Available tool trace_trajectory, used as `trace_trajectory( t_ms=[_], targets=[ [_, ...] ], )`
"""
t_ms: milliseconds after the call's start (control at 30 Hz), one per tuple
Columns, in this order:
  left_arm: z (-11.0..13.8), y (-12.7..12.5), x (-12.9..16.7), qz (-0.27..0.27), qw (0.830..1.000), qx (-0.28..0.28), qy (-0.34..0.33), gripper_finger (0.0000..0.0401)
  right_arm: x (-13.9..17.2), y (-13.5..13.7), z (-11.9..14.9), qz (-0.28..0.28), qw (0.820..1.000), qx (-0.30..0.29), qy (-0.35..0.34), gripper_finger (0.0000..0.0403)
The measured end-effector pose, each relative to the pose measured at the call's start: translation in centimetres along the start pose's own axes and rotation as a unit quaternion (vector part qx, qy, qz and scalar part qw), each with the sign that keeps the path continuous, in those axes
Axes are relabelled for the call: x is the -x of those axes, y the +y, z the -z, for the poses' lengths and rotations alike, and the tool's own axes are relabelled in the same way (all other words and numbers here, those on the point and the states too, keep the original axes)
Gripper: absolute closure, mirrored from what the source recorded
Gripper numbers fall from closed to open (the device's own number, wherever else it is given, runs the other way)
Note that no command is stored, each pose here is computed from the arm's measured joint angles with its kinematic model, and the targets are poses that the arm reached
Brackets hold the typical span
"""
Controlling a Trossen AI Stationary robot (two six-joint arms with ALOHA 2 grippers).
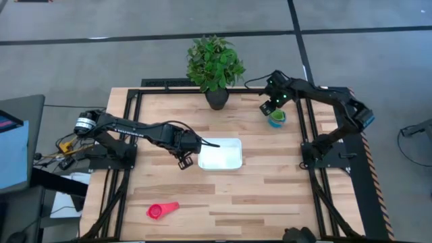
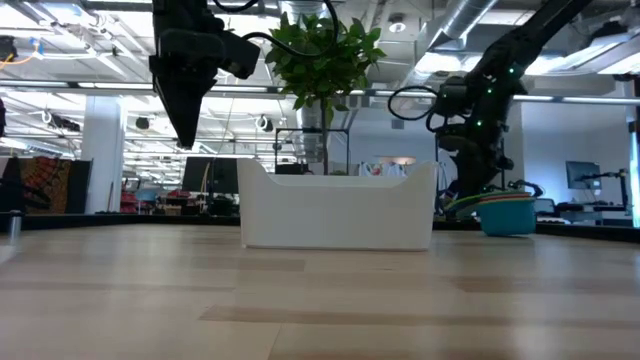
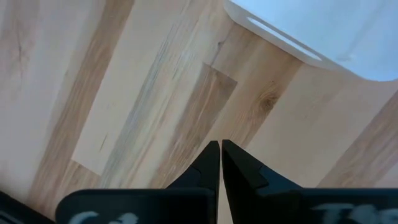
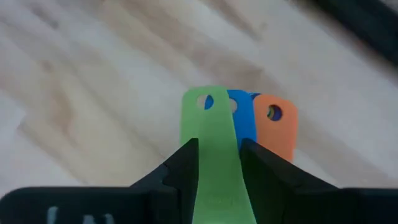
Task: Nest measuring cups in basket
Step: Remove the green measuring cup from the blue measuring cup
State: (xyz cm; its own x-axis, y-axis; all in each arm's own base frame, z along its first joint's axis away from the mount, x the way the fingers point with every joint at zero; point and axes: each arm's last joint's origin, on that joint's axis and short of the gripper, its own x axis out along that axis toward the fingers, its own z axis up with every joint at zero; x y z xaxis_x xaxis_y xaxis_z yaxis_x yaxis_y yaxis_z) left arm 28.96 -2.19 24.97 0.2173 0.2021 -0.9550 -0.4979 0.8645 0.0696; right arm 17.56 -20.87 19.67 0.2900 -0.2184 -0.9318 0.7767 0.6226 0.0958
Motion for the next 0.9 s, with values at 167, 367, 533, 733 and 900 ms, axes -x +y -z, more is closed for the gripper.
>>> trace_trajectory(
  t_ms=[167,367,533,733,900],
  targets=[
    [0.0,0.0,0.0,0.000,1.000,0.001,0.000,0.0395,0.6,1.1,0.8,-0.045,0.998,0.024,0.029,0.0269],
    [0.0,0.0,0.0,-0.003,1.000,0.001,-0.002,0.0395,3.6,2.7,2.6,-0.075,0.994,0.069,0.044,0.0275],
    [-0.2,0.2,0.0,-0.011,1.000,0.004,-0.007,0.0395,5.8,3.1,4.1,-0.085,0.992,0.080,0.055,0.0275],
    [-0.9,0.9,-0.2,-0.008,1.000,0.010,-0.019,0.0395,7.0,1.3,4.0,0.025,0.999,0.020,0.013,0.0283],
    [-1.3,1.2,-0.3,-0.006,1.000,0.008,-0.025,0.0395,5.8,0.0,3.7,0.034,0.998,0.007,0.046,0.0287]
  ],
)
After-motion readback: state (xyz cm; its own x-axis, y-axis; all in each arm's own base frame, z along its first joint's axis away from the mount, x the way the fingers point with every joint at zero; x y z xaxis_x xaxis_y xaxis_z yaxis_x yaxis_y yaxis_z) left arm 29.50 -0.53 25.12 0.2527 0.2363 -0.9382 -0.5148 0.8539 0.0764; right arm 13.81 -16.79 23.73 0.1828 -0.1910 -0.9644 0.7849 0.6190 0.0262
